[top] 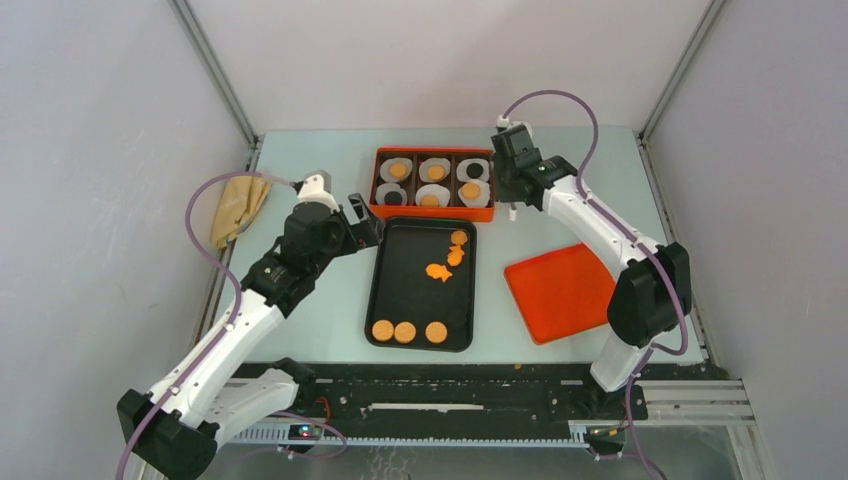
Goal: Pack the cookies
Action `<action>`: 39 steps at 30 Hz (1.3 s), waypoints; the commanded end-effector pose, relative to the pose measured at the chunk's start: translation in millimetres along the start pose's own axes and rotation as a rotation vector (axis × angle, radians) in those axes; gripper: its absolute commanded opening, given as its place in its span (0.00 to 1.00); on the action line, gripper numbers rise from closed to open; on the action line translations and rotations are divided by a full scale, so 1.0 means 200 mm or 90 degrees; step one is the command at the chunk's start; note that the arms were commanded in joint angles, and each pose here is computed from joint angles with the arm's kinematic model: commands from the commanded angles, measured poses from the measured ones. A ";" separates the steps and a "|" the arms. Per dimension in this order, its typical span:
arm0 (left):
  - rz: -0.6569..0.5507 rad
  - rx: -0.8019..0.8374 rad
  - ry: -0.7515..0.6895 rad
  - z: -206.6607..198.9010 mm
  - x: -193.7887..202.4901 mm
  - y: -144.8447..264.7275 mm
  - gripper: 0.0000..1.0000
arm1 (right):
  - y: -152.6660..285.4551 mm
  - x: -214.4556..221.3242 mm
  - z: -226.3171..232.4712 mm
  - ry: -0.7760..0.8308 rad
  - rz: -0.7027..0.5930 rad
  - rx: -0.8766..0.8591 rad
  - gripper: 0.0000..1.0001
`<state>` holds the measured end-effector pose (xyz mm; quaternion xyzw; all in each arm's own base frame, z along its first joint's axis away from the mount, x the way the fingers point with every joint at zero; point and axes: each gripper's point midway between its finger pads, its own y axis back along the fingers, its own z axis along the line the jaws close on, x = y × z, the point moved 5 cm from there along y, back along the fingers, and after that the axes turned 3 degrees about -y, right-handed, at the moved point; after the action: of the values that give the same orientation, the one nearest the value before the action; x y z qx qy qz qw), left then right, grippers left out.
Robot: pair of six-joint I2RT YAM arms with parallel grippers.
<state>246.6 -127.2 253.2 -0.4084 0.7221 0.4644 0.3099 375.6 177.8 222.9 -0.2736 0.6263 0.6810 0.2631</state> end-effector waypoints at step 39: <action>0.011 0.026 0.003 -0.07 -0.03 -0.07 0.98 | -0.52 -0.12 -0.59 -0.195 0.104 0.113 0.71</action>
<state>254.3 -134.9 235.5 -0.3827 0.7314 0.4806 0.2960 476.4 58.7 77.6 -0.0186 0.6934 0.6710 0.2619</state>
